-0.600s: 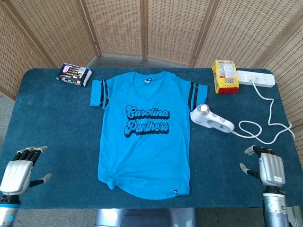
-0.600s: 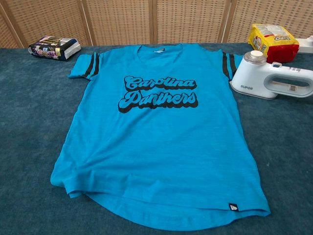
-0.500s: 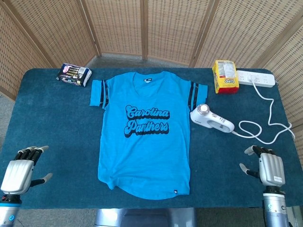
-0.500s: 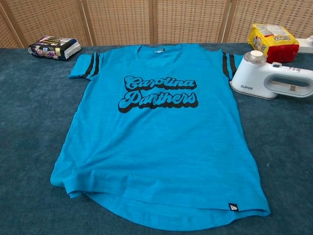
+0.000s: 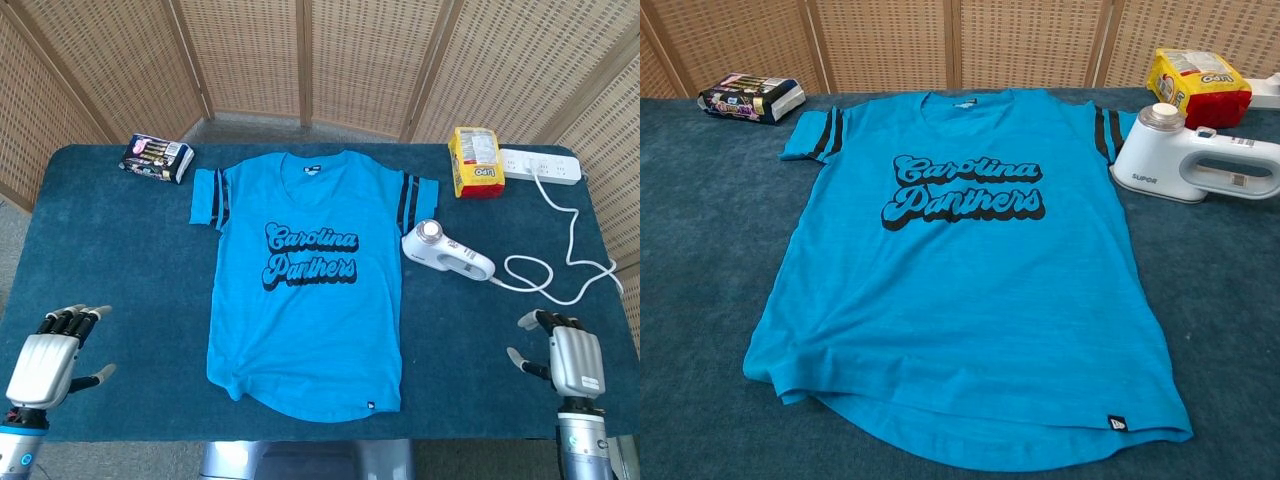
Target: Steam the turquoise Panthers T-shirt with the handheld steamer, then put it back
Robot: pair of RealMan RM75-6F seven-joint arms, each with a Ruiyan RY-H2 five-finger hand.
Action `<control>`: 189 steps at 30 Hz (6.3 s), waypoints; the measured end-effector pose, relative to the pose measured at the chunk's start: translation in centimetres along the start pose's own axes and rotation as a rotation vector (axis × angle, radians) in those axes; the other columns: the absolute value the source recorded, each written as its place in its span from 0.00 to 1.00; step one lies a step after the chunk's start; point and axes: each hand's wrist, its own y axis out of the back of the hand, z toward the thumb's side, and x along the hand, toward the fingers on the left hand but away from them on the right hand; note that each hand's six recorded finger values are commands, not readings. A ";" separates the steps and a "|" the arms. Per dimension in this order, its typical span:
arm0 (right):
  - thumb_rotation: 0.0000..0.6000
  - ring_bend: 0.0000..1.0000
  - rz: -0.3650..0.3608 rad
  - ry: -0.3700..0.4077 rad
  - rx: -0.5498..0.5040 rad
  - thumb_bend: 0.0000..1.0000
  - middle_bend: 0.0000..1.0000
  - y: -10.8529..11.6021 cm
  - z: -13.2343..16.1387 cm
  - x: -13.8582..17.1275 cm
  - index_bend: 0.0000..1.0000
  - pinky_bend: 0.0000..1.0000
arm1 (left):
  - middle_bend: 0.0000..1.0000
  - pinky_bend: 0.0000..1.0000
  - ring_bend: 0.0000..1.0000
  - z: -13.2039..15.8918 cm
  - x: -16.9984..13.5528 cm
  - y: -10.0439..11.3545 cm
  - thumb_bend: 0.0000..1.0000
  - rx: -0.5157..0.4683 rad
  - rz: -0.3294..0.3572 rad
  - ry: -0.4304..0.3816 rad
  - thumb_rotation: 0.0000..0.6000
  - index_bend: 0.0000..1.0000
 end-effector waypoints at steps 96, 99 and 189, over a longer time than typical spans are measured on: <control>0.98 0.43 0.011 0.115 -0.066 0.23 0.47 1.8 3.7 -1.6 0.45 0.39 | 0.51 0.60 0.45 18.1 4.1 -9.8 0.49 0.213 -0.196 -0.481 1.00 0.66; 0.99 0.42 0.030 0.157 -0.072 0.23 0.46 1.6 5.4 -2.4 0.44 0.39 | 0.51 0.59 0.45 18.2 4.1 -9.9 0.49 0.212 -0.200 -0.482 1.00 0.66; 0.99 0.24 -0.036 0.025 0.553 0.24 0.26 -7.2 8.6 -19.7 0.12 0.32 | 0.51 0.58 0.45 19.9 4.6 -9.6 0.48 0.235 -0.251 -0.441 1.00 0.66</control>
